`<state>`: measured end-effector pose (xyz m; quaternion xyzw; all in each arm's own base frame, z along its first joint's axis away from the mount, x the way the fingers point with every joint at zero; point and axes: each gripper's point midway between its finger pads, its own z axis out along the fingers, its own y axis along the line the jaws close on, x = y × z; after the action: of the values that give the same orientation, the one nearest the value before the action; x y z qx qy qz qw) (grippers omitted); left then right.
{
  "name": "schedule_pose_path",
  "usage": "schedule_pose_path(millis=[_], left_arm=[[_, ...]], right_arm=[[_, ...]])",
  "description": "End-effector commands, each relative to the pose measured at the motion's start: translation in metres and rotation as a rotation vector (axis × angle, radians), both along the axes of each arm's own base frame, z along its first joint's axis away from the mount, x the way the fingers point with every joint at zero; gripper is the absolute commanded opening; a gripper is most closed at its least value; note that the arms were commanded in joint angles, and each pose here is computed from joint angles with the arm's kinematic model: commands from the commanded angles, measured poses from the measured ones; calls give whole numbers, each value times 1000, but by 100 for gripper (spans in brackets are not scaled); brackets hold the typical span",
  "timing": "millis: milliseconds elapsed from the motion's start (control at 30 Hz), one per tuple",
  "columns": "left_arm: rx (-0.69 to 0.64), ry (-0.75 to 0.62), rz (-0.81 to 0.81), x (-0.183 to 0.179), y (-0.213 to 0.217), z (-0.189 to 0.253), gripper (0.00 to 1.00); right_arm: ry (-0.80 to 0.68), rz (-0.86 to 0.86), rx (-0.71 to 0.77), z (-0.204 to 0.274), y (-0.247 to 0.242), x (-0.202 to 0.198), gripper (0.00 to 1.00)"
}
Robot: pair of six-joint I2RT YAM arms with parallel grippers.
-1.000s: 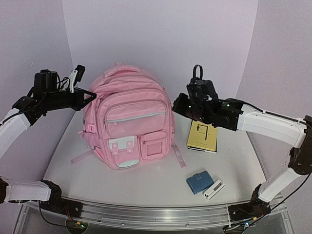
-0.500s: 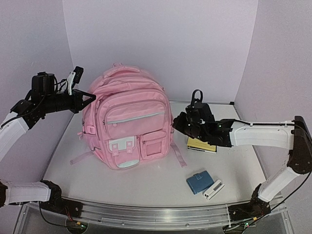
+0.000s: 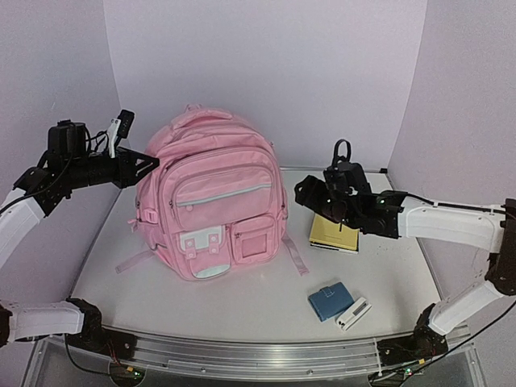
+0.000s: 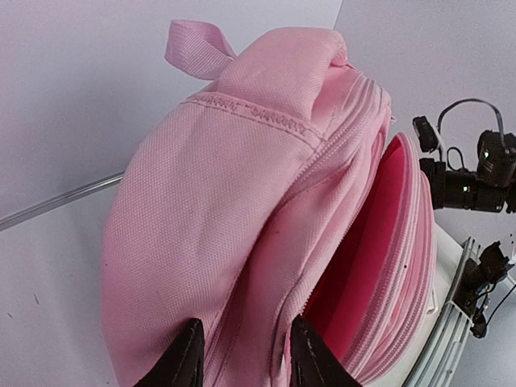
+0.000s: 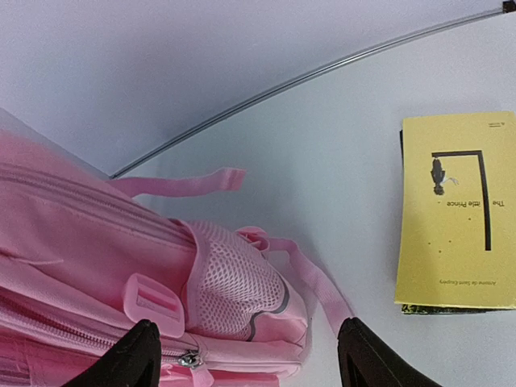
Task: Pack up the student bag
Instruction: Unzip the student bag at the center of the board, then pick up the book from the center of the board.
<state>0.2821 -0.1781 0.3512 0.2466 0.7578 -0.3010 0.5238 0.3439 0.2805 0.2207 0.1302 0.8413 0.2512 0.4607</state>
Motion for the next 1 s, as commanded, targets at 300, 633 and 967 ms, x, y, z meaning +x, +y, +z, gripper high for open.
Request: schedule_pose_path(millis=[300, 633, 967], left_arm=[[-35, -31, 97, -27, 24, 26, 76], [5, 86, 304, -1, 50, 15, 89], [13, 112, 363, 4, 60, 11, 96]], right_arm=[[100, -99, -126, -34, -97, 31, 98], [328, -93, -503, -123, -116, 53, 98], [348, 5, -683, -151, -79, 70, 98]])
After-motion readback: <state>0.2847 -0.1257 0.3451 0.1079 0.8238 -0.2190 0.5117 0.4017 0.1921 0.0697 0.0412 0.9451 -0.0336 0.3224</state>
